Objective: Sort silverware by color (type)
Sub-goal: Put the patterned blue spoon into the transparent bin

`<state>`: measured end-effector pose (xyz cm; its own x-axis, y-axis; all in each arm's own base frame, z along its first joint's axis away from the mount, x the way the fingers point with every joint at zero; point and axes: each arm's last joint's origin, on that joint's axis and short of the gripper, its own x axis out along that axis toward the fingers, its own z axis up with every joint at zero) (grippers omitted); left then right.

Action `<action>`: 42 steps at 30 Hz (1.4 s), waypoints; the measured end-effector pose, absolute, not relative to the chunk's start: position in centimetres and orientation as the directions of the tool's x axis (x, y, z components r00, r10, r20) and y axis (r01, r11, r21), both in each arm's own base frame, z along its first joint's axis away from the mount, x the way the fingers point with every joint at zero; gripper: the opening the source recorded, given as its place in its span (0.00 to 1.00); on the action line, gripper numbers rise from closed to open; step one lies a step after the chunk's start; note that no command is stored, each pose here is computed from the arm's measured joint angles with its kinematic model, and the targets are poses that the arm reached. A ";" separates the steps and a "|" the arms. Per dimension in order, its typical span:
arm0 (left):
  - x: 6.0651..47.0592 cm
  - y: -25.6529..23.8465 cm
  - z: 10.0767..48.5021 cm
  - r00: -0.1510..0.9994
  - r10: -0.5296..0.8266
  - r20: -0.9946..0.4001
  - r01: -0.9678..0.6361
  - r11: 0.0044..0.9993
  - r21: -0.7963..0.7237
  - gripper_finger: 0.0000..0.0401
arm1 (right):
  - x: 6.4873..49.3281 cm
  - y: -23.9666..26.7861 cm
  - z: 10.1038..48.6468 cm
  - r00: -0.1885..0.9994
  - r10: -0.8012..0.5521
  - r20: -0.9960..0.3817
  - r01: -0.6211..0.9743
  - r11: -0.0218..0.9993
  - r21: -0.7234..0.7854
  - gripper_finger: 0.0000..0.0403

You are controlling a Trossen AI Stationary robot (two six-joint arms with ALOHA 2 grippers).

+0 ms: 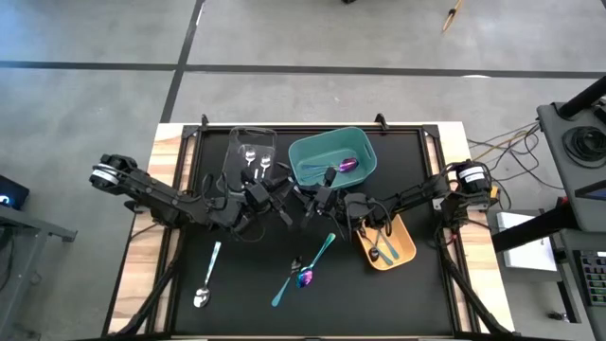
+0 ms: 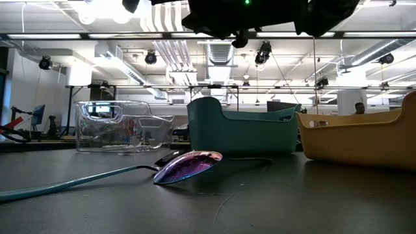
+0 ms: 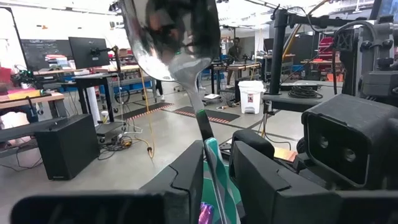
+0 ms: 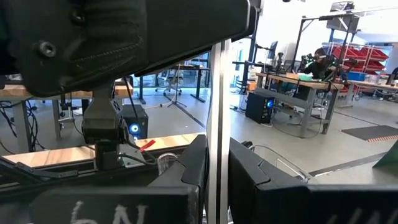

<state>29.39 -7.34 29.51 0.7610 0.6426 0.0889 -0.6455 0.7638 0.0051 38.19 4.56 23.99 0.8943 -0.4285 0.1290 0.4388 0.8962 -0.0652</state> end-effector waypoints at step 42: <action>21.9 -0.9 33.6 0.586 0.792 -0.171 -0.767 0.610 0.198 0.00 | 35.1 3.7 27.1 0.849 -0.524 -0.062 0.502 0.839 -0.211 0.37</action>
